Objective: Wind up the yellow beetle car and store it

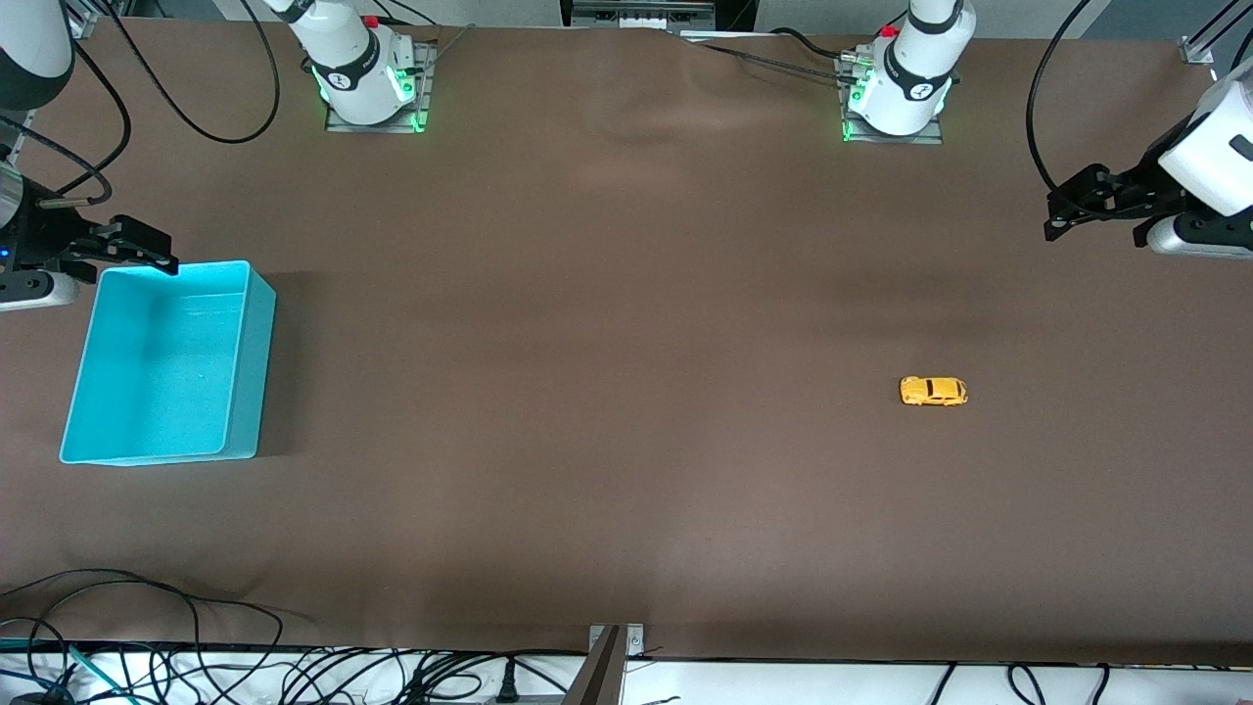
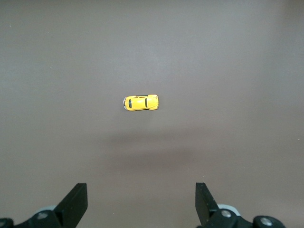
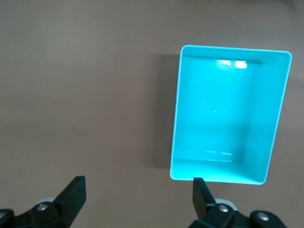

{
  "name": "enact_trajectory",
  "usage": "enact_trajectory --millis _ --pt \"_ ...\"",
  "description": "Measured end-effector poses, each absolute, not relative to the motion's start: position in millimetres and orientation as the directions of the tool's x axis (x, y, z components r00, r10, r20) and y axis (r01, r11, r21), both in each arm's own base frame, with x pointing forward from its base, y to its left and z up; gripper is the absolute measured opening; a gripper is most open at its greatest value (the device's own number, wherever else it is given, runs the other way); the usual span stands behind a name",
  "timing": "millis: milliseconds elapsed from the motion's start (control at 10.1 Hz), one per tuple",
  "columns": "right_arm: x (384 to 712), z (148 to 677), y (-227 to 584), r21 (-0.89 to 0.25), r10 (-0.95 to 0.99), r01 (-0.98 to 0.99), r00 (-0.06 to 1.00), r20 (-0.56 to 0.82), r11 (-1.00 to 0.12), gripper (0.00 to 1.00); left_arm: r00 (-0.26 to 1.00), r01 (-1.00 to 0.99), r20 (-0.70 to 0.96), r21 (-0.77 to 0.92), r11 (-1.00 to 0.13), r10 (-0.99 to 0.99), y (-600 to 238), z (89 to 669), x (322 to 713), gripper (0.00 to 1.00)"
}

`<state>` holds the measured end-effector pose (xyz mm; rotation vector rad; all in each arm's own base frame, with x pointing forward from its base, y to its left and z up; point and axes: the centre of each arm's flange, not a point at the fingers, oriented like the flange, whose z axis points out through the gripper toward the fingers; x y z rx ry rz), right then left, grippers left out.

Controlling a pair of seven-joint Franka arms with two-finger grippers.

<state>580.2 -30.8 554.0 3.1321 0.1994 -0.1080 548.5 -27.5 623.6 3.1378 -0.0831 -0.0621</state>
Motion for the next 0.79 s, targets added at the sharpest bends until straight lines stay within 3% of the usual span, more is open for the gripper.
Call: enact_trajectory --millis 790 --pt "585.0 555.9 -32.5 -0.001 0.103 0.103 0.993 -0.063 -0.995 1.00 0.998 -0.059 -0.036 0.003 -0.998 -0.059 -31.0 625.9 546.6 1.00"
